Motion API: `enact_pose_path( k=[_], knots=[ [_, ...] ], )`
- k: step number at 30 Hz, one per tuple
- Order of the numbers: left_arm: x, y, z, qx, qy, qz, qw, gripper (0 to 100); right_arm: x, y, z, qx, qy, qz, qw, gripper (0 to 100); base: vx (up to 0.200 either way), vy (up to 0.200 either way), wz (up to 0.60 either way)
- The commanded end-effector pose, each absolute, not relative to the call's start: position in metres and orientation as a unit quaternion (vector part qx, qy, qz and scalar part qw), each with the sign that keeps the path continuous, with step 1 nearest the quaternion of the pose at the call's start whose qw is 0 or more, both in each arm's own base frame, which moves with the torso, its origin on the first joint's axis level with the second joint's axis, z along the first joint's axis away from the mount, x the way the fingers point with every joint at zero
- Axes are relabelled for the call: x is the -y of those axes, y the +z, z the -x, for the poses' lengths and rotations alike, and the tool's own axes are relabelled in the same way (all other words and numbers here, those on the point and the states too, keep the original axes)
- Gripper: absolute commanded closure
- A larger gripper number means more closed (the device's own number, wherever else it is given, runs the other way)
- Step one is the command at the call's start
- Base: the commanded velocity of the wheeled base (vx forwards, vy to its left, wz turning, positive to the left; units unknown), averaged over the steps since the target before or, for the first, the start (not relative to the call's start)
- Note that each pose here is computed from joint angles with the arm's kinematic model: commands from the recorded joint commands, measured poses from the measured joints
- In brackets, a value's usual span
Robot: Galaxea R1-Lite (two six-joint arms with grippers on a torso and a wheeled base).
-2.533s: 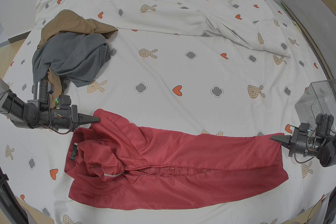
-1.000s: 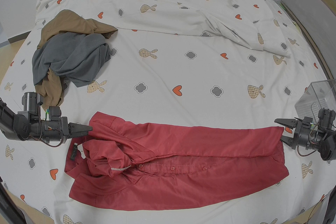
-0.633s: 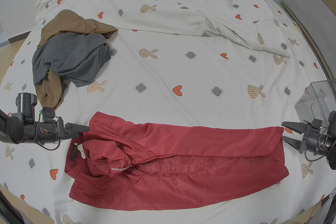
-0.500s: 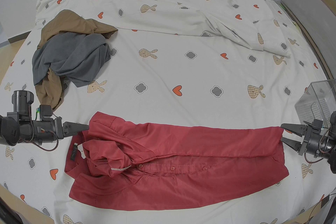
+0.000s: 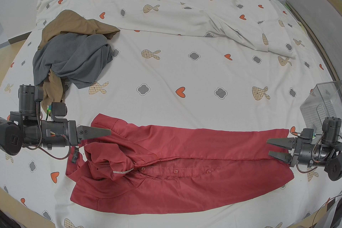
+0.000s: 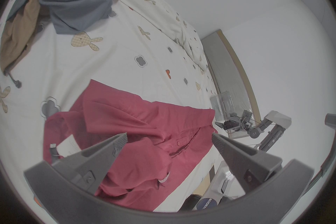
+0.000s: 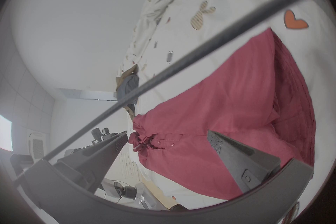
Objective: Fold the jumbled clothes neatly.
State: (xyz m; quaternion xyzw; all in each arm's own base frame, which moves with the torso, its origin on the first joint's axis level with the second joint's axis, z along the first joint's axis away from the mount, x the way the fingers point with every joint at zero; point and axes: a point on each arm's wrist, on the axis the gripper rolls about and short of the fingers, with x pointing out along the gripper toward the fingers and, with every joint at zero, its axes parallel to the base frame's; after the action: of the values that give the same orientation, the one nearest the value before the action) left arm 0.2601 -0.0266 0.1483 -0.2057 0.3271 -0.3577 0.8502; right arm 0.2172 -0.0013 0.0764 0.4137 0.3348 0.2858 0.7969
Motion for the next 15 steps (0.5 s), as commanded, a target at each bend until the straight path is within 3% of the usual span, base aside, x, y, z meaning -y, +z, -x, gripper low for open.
enact_pose_path(
  k=[1,4,15],
  knots=[
    [0.042,0.126,-0.274,-0.358,-0.373,0.206,0.831,0,-0.003,0.047,-0.226,-0.385,0.241,-0.427,0.782,0,0.0,0.0,0.0],
    [0.045,0.116,-0.28,-0.365,-0.375,0.206,0.826,0,0.0,0.04,-0.226,-0.389,0.205,-0.428,0.79,0,0.0,0.0,0.0],
    [0.046,0.107,-0.288,-0.373,-0.374,0.209,0.823,0,-0.002,0.038,-0.223,-0.395,0.202,-0.429,0.787,0,0.0,0.0,0.0]
  ],
)
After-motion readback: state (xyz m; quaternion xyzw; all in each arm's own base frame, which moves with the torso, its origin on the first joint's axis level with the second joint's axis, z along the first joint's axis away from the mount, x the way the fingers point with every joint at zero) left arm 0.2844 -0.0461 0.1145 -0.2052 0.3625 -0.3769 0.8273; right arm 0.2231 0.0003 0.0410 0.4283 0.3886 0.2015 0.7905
